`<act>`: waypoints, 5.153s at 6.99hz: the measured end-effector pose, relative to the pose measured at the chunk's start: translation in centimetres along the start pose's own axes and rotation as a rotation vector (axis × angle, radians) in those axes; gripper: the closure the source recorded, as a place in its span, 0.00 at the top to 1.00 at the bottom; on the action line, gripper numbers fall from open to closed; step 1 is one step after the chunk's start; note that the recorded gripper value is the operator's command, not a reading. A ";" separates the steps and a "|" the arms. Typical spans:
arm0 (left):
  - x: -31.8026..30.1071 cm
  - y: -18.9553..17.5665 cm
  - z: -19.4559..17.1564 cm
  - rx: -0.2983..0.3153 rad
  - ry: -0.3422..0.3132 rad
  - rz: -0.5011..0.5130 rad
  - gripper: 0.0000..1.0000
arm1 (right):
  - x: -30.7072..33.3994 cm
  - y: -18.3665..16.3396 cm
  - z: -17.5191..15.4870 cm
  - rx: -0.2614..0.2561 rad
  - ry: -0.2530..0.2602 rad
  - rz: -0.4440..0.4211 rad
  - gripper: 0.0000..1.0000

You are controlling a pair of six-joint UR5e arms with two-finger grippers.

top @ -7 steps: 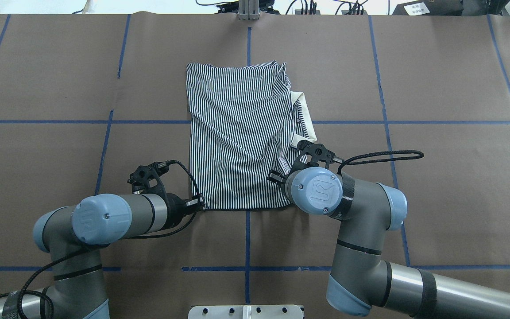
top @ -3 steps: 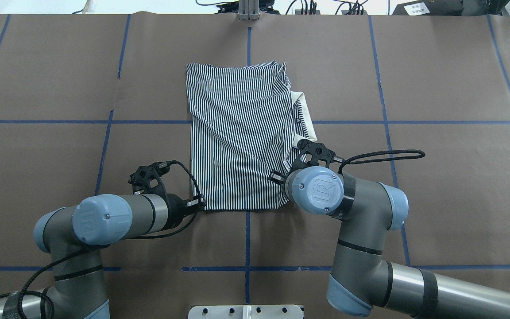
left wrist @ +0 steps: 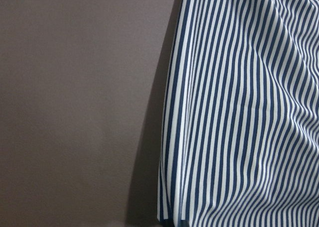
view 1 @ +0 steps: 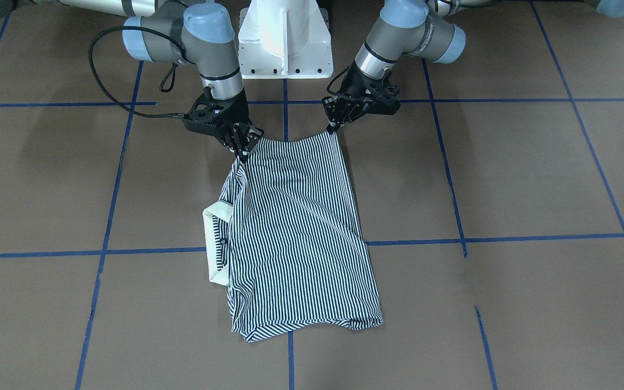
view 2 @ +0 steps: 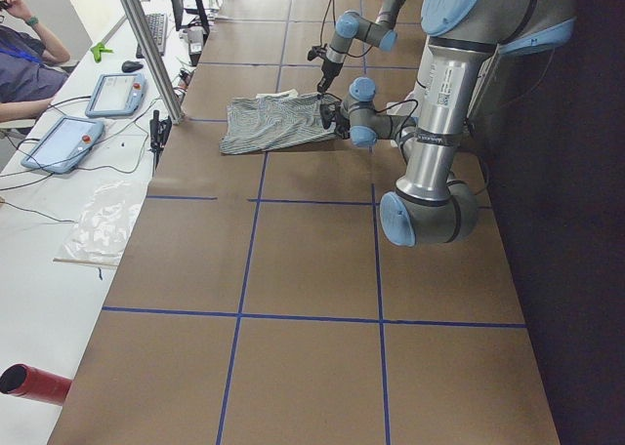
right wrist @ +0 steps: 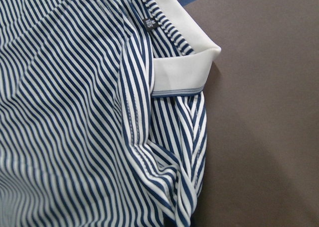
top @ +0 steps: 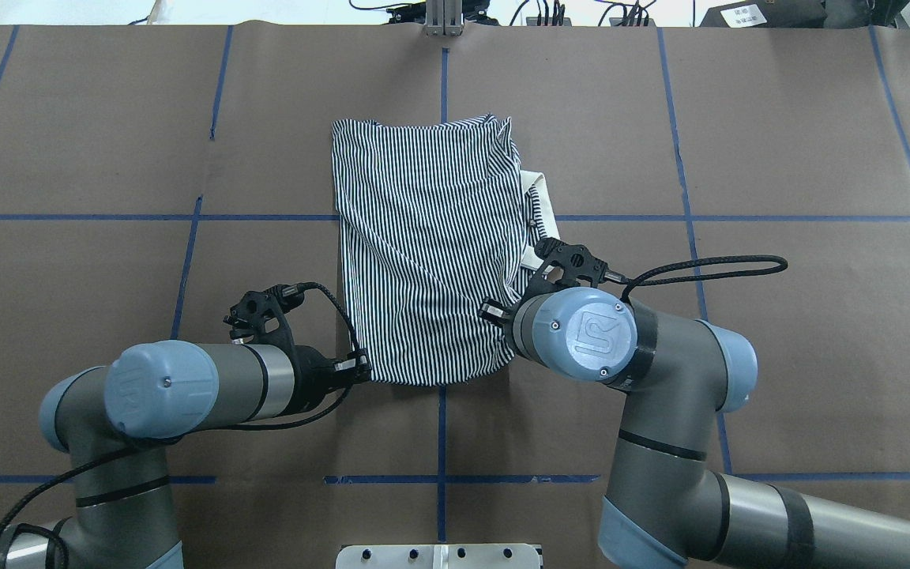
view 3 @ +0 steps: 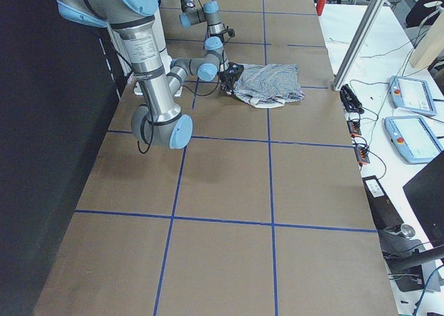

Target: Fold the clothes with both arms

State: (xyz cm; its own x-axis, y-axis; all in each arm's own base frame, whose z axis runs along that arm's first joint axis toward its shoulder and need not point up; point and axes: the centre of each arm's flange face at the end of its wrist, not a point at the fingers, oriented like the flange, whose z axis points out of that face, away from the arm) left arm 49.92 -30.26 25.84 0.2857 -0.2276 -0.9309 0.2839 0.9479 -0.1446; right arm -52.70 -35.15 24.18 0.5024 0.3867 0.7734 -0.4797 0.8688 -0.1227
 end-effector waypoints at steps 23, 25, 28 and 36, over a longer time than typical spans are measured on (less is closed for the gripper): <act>0.7 -26.2 0.0 0.101 -0.277 0.513 1.00 | -12.3 -12.6 5.4 0.038 0.012 -0.155 1.00; 0.7 -26.2 -0.2 0.101 -0.274 0.511 1.00 | -12.4 -8.6 6.8 0.047 0.040 -0.265 1.00; 0.7 -26.2 -0.3 0.103 -0.271 0.508 1.00 | -12.2 -5.4 8.8 0.072 0.119 -0.406 1.00; 1.4 -25.8 -1.0 0.109 -0.255 0.513 1.00 | -13.7 -19.7 12.9 0.134 0.252 -0.316 1.00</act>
State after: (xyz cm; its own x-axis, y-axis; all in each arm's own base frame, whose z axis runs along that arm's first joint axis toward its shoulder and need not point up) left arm 42.02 -54.82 27.96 0.6188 0.1951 -0.7610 0.1400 0.9258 0.3512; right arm -59.40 -61.59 23.97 0.7920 0.1863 0.5815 -0.3549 0.9153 0.1902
